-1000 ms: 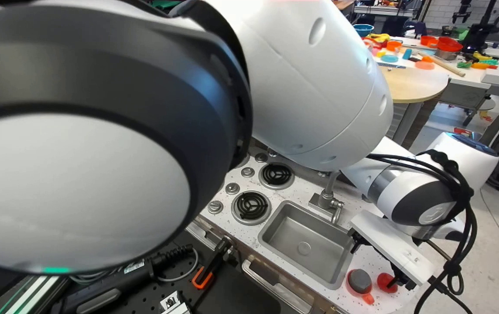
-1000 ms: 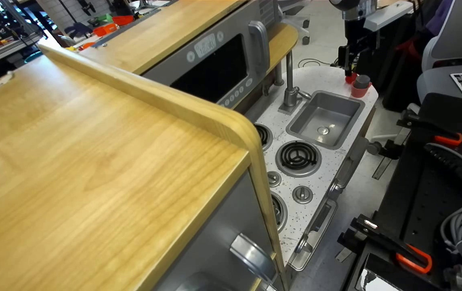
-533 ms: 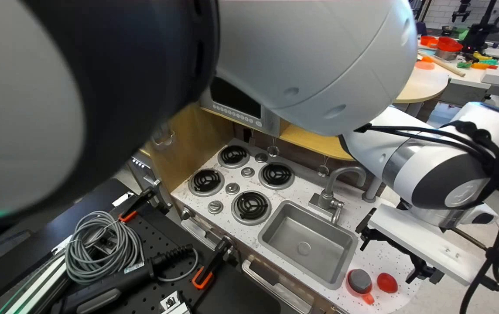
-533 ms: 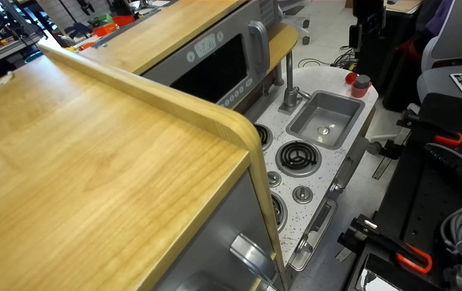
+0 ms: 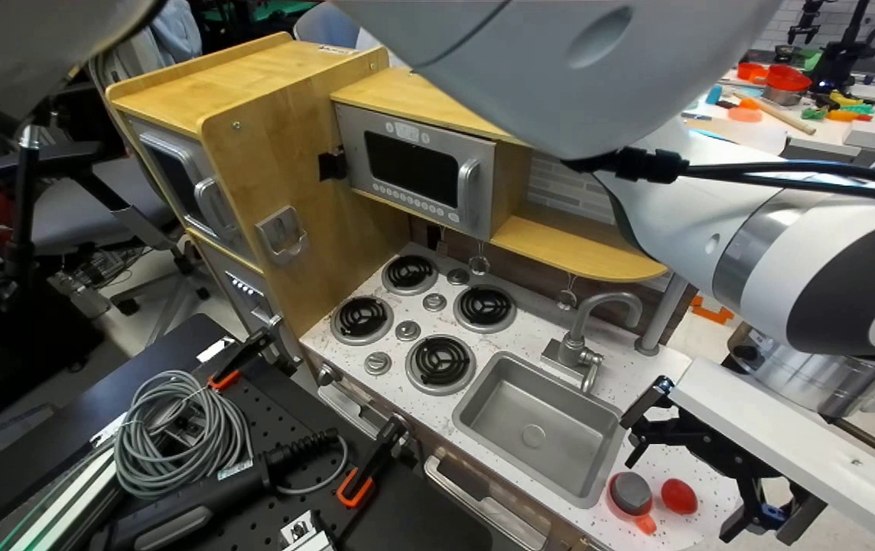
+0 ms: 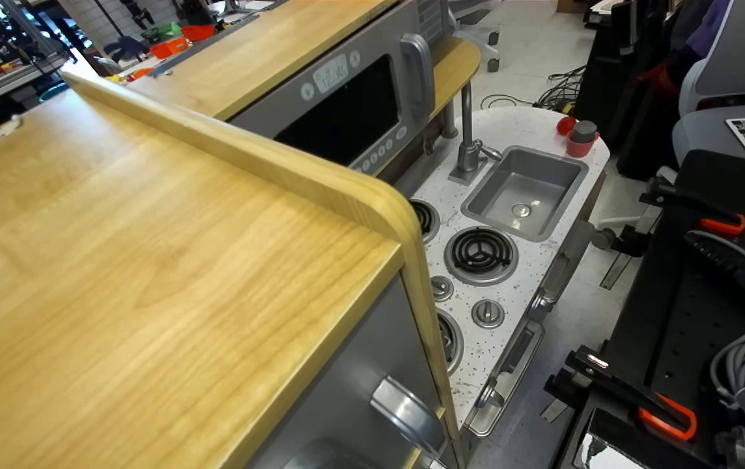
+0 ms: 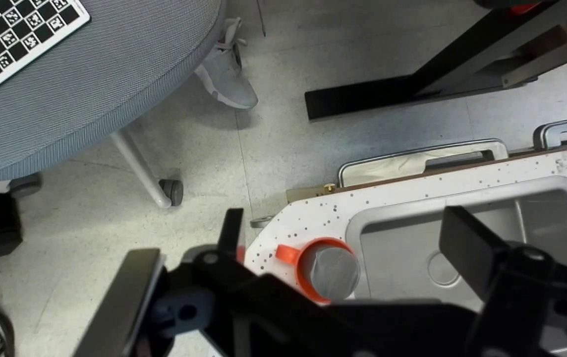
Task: Put the grey thing in the orange cup
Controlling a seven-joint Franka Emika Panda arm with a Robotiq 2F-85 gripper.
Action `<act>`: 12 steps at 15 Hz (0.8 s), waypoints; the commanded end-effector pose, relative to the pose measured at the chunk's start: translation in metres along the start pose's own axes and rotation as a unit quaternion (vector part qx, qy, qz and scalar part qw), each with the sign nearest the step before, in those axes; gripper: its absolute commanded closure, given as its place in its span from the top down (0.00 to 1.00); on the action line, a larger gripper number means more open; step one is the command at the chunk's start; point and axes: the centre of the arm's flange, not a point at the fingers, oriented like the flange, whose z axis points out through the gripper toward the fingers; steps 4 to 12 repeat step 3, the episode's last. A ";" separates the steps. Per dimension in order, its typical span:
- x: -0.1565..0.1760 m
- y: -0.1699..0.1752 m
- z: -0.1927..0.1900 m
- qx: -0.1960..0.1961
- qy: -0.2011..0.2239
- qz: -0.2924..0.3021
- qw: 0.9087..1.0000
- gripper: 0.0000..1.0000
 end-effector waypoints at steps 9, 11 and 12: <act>-0.001 -0.001 0.003 0.001 -0.003 -0.001 1.000 1.00; -0.001 -0.001 0.003 0.001 -0.003 -0.001 1.000 1.00; -0.001 -0.001 0.003 0.001 -0.003 -0.001 1.000 1.00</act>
